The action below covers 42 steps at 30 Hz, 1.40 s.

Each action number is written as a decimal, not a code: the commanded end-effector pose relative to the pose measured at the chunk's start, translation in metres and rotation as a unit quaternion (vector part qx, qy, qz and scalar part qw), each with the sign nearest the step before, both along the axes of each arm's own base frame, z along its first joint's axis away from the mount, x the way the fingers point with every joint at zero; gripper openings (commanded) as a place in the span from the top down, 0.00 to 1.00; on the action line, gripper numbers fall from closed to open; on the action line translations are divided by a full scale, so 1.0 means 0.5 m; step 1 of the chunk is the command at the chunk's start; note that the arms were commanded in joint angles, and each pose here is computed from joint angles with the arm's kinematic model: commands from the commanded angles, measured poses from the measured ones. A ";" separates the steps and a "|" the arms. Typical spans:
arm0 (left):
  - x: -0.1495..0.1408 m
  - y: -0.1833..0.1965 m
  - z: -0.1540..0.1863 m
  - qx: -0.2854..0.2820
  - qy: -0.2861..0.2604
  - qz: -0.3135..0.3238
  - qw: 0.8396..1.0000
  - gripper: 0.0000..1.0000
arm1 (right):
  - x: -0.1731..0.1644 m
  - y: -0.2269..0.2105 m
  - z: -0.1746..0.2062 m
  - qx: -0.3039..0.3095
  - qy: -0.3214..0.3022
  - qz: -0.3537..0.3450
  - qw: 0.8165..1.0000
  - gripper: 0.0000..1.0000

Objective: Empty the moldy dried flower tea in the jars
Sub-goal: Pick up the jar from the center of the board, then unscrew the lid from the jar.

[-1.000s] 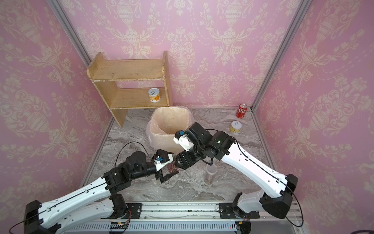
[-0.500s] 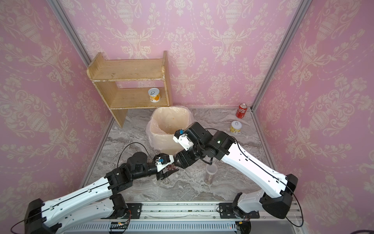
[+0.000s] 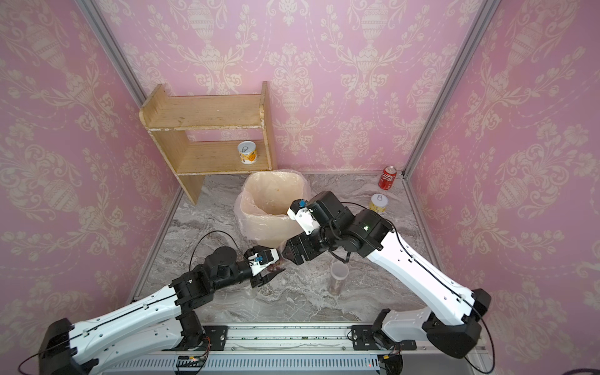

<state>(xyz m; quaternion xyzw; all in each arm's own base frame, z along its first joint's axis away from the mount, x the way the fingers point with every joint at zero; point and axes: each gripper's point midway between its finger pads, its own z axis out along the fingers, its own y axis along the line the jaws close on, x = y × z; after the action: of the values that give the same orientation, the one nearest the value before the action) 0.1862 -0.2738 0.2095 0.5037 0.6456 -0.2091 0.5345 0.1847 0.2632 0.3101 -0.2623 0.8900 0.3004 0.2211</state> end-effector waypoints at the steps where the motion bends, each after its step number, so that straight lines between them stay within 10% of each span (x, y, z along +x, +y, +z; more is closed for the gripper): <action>1: 0.011 0.008 0.020 -0.001 -0.036 0.014 0.999 0.64 | -0.008 -0.013 0.041 0.046 -0.004 -0.017 0.999 0.13; 42: 0.011 0.018 0.015 0.021 -0.042 0.017 0.999 0.66 | 0.022 0.034 -0.052 0.018 0.095 -0.041 0.994 0.20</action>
<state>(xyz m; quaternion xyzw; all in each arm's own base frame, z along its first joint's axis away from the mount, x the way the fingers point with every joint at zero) 0.1922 -0.2628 0.2032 0.5124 0.6510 -0.1641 0.5353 0.1964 0.2778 0.2850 -0.1887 0.9135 0.3233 0.1593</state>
